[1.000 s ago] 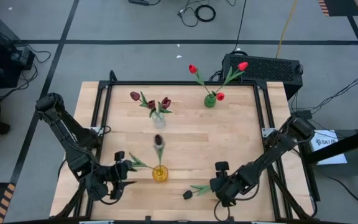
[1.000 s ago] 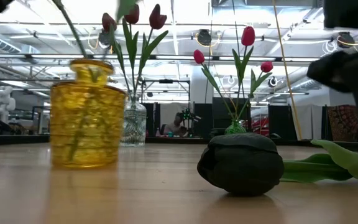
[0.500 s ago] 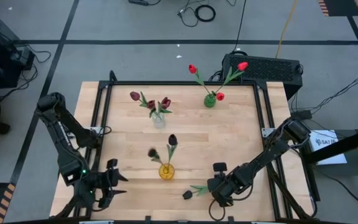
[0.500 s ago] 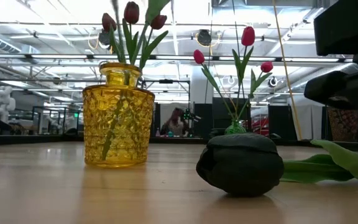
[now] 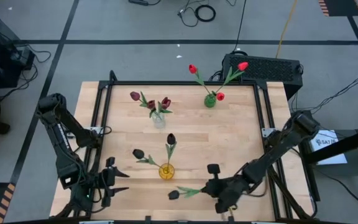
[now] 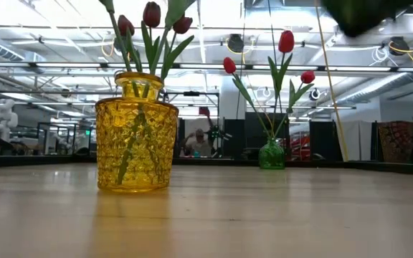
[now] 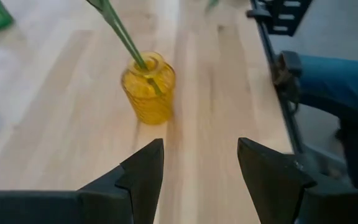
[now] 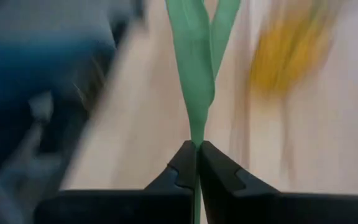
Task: Sort flowers into vase by color
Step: Put the black tulip into the yellow vase
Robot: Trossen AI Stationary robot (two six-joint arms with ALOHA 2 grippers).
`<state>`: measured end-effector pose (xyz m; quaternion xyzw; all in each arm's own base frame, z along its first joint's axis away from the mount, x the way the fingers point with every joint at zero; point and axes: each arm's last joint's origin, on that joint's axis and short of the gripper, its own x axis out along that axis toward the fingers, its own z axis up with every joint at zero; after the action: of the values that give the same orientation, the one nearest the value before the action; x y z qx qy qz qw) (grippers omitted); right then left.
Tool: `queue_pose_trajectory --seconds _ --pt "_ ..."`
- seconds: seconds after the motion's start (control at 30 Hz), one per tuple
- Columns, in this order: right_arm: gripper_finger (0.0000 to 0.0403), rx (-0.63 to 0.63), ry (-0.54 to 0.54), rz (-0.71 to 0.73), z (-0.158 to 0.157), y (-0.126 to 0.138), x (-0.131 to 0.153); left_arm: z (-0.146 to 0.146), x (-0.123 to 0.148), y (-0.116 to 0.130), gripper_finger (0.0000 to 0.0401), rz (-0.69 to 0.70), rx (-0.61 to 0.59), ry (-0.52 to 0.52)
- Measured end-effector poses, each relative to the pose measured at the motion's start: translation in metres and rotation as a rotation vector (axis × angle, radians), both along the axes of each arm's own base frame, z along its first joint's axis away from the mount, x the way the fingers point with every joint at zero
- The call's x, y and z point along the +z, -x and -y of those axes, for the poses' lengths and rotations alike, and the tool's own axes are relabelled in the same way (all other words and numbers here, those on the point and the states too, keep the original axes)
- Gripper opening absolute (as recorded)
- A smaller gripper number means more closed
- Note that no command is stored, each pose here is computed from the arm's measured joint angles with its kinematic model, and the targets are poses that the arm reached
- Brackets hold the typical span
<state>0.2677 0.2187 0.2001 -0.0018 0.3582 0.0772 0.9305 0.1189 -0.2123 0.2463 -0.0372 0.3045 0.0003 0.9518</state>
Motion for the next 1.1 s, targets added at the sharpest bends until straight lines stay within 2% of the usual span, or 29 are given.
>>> queue_pose_trajectory --seconds 0.27,0.4,0.53,0.8,1.1 --pt "0.0001 0.009 0.058 0.783 -0.002 -0.002 0.104 0.006 -0.011 -0.005 0.0212 0.056 0.049 -0.093" --pt "0.0000 -0.020 0.060 1.058 0.007 -0.013 0.124 0.009 -0.016 -0.006 0.0212 0.068 0.065 -0.103" --pt "0.0000 -0.062 0.088 1.154 0.016 -0.035 0.109 0.011 -0.019 -0.008 0.0212 0.090 0.089 -0.108" --pt "0.0000 -0.148 0.062 1.274 0.024 -0.070 0.053 0.011 -0.020 -0.008 0.0212 0.091 0.089 -0.107" --pt "0.0000 -0.168 0.056 1.248 0.031 -0.085 0.020 0.011 -0.020 -0.008 0.0212 0.097 0.093 -0.107"
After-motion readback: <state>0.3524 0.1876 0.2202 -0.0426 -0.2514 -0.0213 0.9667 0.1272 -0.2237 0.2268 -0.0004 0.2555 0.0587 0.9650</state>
